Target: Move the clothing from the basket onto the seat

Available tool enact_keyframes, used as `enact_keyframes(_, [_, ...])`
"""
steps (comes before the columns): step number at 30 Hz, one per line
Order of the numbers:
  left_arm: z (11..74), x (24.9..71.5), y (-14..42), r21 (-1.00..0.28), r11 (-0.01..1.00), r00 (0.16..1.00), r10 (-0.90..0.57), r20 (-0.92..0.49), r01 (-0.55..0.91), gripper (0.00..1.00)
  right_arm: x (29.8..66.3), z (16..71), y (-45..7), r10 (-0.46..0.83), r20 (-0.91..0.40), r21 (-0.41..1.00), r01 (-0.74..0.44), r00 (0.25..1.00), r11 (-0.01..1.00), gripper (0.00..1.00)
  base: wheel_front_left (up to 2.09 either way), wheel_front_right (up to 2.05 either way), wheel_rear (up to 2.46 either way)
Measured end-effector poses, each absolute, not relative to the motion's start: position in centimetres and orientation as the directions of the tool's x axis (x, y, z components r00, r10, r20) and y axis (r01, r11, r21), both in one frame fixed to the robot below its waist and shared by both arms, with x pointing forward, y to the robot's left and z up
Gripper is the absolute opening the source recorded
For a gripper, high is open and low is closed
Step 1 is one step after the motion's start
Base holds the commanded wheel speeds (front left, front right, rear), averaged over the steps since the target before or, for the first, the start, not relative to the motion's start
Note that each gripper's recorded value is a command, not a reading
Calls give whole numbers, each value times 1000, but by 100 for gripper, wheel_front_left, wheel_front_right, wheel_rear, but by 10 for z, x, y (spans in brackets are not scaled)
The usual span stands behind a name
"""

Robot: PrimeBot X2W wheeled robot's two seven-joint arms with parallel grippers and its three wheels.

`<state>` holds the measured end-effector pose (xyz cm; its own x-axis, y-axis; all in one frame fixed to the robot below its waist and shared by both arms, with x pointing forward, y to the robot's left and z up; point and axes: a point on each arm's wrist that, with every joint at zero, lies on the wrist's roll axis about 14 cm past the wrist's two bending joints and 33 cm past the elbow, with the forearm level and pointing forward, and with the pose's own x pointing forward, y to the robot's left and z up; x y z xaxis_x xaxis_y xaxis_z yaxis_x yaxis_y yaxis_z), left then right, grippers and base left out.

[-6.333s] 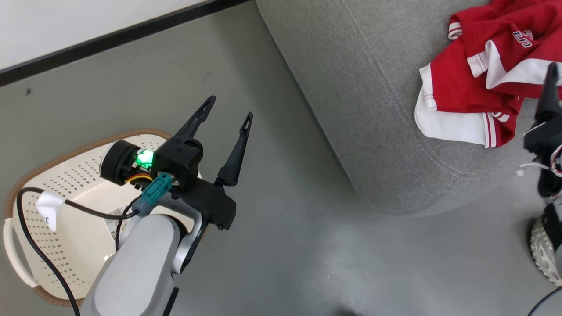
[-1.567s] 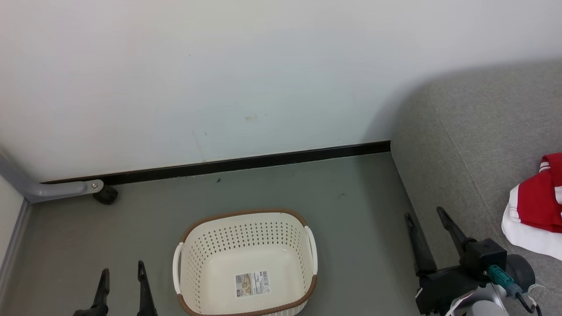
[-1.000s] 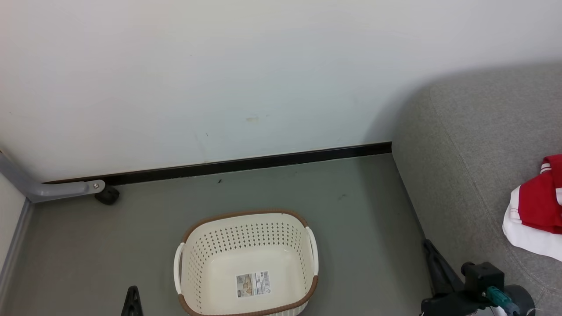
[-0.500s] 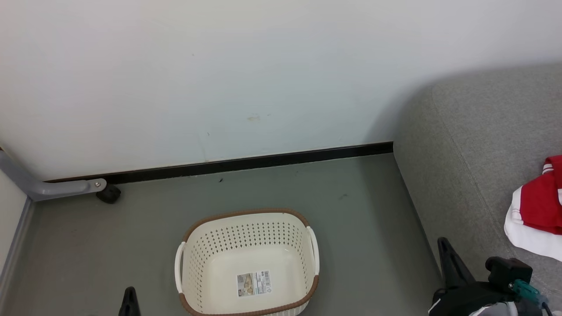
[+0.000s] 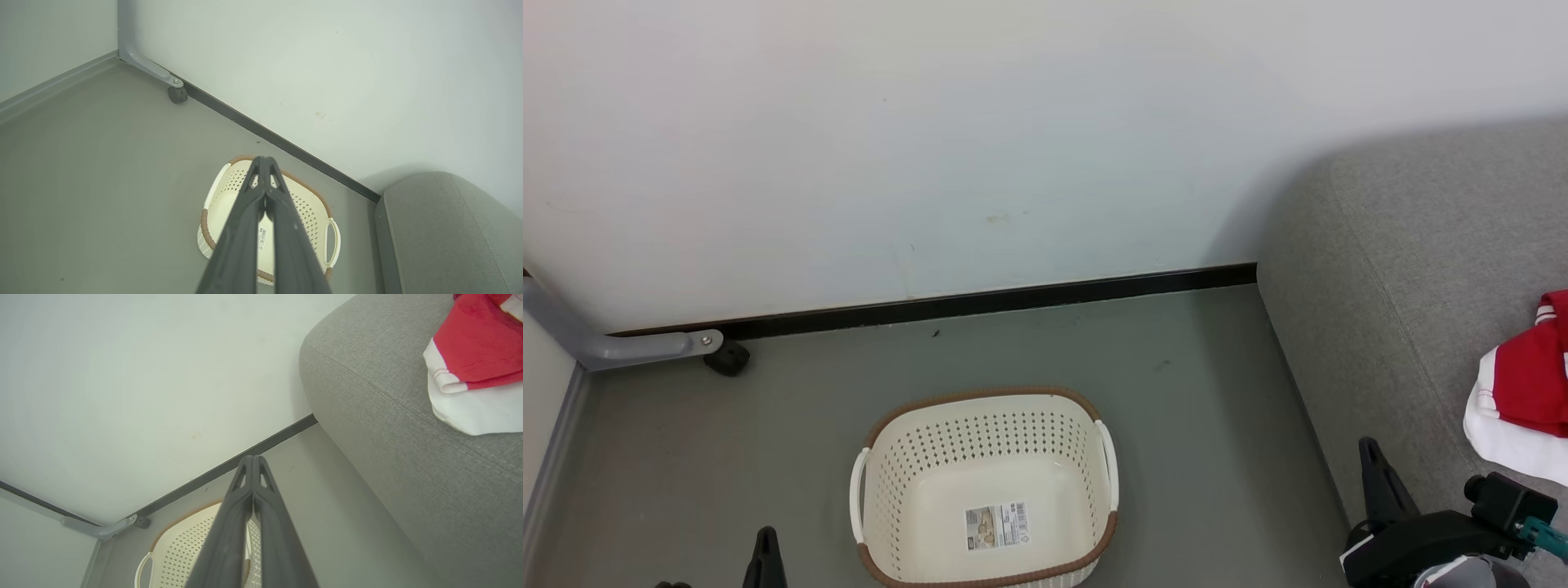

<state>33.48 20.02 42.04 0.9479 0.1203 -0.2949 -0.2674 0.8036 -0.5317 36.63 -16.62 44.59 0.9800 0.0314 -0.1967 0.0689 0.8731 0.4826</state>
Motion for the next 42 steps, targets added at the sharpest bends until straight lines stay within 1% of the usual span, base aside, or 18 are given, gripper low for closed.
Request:
enact_keyframes(13, [423, 341, 199, -676, 681, 949, 93, -301, -281, 0, 370, 449, -175, 13, -208, 646, 127, 978, 753, 0, 0, 0, 0])
enact_keyframes(15, [423, 341, 198, -708, 647, 949, 83, -305, -284, 0, 370, 449, -177, 9, -208, 679, 138, 978, 721, 0, 0, 0, 0])
enact_keyframes(26, [429, 348, 196, -804, 527, 955, 53, -292, -275, 0, 373, 454, -183, 3, -204, 795, 164, 979, 583, 0, 0, 0, 0])
enact_keyframes(42, [444, 360, 192, -916, 332, 972, 13, -236, -227, 0, 376, 461, -192, -6, -181, 916, 170, 984, 362, 0, 0, 0, 0])
